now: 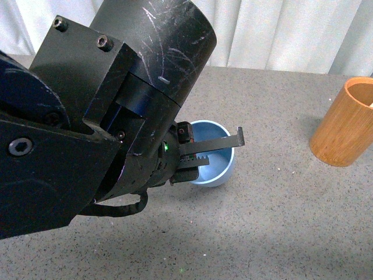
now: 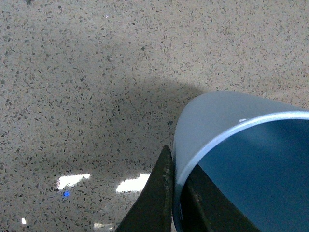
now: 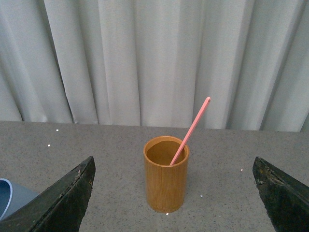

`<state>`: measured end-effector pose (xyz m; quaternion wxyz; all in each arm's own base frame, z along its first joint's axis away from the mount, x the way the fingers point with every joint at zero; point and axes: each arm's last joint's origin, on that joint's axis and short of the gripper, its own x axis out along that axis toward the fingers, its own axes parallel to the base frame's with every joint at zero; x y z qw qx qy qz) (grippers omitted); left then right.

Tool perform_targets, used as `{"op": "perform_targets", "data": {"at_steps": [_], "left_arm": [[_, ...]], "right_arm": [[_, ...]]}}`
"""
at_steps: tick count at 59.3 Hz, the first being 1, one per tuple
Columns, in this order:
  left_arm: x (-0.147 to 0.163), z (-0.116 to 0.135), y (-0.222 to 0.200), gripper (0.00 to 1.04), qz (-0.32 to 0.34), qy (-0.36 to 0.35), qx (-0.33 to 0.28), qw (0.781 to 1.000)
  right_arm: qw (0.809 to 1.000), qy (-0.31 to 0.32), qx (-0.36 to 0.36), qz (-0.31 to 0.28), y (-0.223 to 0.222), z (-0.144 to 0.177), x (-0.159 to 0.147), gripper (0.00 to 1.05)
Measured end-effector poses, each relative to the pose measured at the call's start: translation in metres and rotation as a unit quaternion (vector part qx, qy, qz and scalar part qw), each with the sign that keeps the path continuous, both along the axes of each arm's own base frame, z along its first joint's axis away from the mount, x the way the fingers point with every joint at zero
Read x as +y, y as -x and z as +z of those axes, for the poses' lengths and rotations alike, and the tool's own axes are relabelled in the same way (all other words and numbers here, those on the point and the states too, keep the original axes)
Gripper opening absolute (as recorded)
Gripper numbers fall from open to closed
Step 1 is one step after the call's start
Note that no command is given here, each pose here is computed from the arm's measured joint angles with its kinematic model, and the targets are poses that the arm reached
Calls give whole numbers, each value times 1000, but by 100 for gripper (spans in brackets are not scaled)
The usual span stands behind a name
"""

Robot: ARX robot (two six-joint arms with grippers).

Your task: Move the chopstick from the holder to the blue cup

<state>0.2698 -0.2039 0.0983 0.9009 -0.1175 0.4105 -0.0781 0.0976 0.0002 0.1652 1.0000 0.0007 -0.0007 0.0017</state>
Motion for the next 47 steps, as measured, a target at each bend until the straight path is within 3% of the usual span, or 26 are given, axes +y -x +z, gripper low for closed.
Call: {"op": "perform_targets", "data": {"at_steps": [34, 43, 47], "left_arm": [[-2, -3, 3, 4, -1, -10, 7, 1000], [-2, -3, 3, 25, -1, -8, 8, 1000], [-2, -3, 3, 40, -1, -7, 8, 1000]], "right_arm": [[1000, 0, 0, 0, 0, 0, 0, 95], [1000, 0, 0, 0, 0, 0, 0, 95], [1000, 0, 0, 0, 0, 0, 0, 95]]}}
